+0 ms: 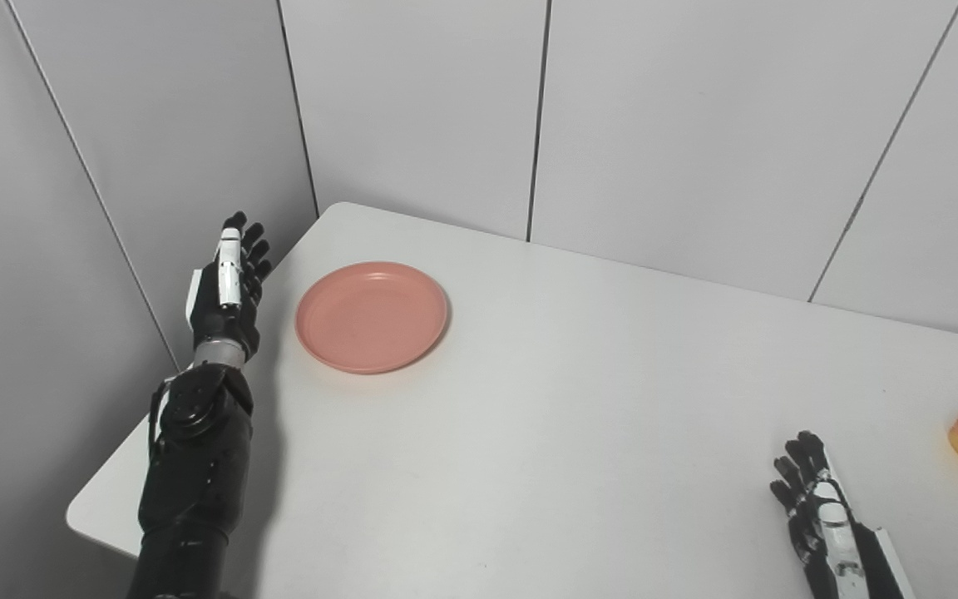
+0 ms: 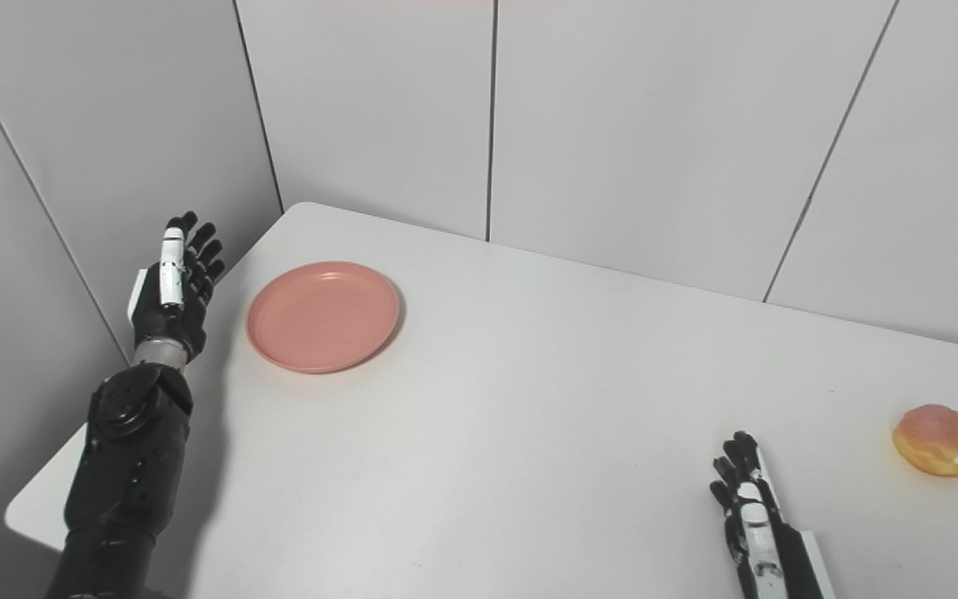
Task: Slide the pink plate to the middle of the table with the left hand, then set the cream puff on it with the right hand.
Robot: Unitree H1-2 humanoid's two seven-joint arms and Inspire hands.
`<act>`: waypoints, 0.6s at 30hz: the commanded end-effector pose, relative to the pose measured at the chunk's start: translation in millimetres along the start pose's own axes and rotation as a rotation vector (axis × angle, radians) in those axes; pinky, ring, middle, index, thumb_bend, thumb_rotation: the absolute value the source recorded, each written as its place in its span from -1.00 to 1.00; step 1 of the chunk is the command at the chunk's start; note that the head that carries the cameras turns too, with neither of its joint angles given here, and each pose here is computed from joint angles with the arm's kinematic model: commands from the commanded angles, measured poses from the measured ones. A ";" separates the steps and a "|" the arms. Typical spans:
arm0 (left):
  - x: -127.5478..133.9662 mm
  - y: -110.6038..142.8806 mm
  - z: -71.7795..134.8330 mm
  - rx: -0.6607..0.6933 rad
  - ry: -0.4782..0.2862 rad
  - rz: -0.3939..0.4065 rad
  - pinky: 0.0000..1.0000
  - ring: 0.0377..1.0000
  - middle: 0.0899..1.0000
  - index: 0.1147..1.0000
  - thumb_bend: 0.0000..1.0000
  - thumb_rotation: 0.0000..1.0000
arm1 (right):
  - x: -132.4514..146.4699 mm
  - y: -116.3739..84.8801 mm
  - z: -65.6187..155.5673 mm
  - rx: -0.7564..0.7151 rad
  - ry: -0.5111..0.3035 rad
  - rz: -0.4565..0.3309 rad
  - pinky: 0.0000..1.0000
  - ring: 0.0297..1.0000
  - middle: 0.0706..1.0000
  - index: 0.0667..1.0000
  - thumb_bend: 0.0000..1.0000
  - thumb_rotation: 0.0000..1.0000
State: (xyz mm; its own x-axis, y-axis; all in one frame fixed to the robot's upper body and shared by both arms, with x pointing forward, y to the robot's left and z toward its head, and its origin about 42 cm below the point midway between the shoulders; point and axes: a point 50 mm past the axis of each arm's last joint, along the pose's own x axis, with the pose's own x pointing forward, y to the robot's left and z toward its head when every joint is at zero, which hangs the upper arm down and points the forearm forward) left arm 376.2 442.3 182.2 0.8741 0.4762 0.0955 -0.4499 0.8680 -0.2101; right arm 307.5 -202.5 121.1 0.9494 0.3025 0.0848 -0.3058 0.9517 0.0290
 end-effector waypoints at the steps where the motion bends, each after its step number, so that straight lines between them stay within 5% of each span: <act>1: 13.5 -1.7 24.5 -0.003 -0.081 -0.024 0.98 0.93 0.91 0.88 -0.26 1.00 | 0.5 -6.0 0.0 -0.003 0.021 -0.016 1.00 1.00 1.00 1.00 -0.71 1.00; 18: 22.2 4.1 -11.5 -0.057 0.023 -0.030 1.00 0.97 0.96 0.89 -0.27 1.00 | 0.9 -5.8 -1.1 -0.010 0.015 -0.015 1.00 1.00 1.00 1.00 -0.68 1.00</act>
State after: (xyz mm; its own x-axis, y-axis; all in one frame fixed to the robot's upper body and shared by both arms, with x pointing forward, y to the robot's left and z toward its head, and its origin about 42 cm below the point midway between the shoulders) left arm 385.2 449.6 152.2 0.8878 0.4599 0.0164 -0.4411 0.8606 -0.2545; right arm 307.6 -203.4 120.9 0.9496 0.3022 0.0835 -0.3053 0.9519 0.0273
